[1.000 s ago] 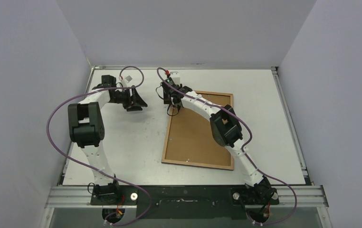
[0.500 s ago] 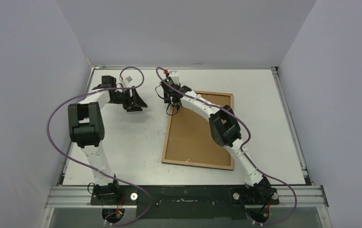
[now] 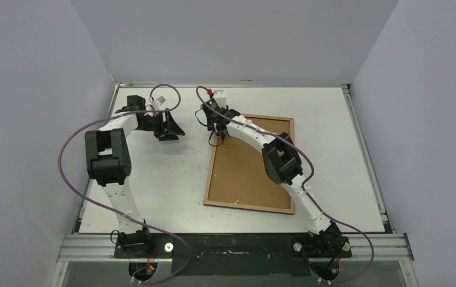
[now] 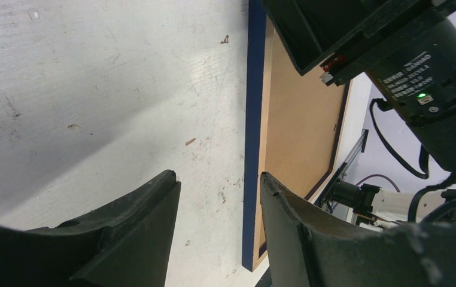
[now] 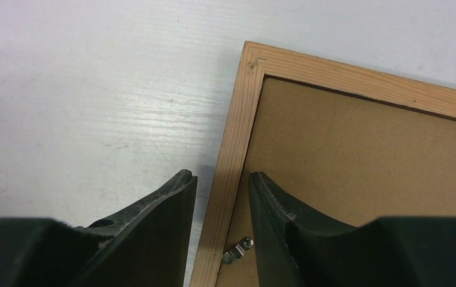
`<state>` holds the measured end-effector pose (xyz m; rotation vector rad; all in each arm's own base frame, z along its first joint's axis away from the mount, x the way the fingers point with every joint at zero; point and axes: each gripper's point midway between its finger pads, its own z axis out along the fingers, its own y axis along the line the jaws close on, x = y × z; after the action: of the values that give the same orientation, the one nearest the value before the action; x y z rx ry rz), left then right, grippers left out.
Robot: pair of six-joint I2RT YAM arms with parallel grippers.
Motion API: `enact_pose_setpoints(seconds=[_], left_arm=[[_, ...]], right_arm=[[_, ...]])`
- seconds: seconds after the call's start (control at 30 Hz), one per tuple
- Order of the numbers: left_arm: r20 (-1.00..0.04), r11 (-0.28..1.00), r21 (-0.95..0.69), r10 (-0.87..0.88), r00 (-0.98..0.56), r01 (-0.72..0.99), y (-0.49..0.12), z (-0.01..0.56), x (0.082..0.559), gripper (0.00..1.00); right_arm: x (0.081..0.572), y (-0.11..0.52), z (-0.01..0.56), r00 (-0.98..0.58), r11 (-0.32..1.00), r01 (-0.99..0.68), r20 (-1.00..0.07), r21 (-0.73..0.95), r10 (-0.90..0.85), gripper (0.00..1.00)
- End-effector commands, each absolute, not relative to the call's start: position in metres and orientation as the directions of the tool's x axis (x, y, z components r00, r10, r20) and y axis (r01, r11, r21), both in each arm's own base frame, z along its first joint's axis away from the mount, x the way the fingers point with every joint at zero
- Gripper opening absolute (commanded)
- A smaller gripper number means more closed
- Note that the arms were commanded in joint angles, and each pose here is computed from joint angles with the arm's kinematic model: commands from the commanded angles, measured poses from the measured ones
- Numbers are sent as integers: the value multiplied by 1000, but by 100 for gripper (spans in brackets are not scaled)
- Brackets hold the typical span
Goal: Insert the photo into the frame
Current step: Adjust the photo frame at the center of the board.
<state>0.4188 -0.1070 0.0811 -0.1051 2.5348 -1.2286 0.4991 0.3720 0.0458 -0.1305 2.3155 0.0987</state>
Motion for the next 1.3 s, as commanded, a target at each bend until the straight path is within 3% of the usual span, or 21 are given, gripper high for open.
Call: enact_pose_setpoints(seconds=[0.0, 0.17, 0.3, 0.53, 0.67, 0.83, 1.03, 1.13, 1.17, 1.27], left_arm=[[-316, 617, -776, -197, -928, 133, -105, 106, 419, 50], [-310, 614, -779, -203, -929, 126, -105, 107, 420, 50], [-305, 614, -780, -205, -930, 121, -105, 105, 419, 50], [-303, 620, -776, -204, -931, 117, -104, 103, 418, 50], [-306, 624, -773, -204, -930, 117, -104, 102, 418, 50], [-317, 635, -763, -206, -926, 120, -102, 101, 423, 49], [-314, 648, -755, -223, -923, 101, -98, 91, 431, 50], [-306, 643, -760, -226, -925, 94, -101, 85, 431, 50], [-306, 640, -762, -221, -926, 98, -104, 85, 429, 50], [-298, 635, -764, -194, -935, 112, -118, 78, 423, 49]], right_arm=[[501, 379, 44, -669, 992, -125, -741, 29, -63, 38], [500, 382, 38, -676, 991, -133, -734, 32, -67, 36], [496, 388, 41, -673, 987, -158, -735, 38, -79, 22], [450, 430, 66, -603, 924, -383, -759, 4, -247, 15], [400, 449, 56, -579, 823, -569, -711, 1, -399, 12], [317, 453, 46, -465, 602, -798, -654, 19, -597, 9], [265, 443, 61, -340, 411, -911, -631, 36, -697, 7], [249, 439, 69, -303, 345, -937, -620, 55, -724, 16], [247, 438, 73, -300, 337, -940, -620, 60, -725, 29], [250, 431, 79, -347, 363, -927, -599, 100, -721, 54]])
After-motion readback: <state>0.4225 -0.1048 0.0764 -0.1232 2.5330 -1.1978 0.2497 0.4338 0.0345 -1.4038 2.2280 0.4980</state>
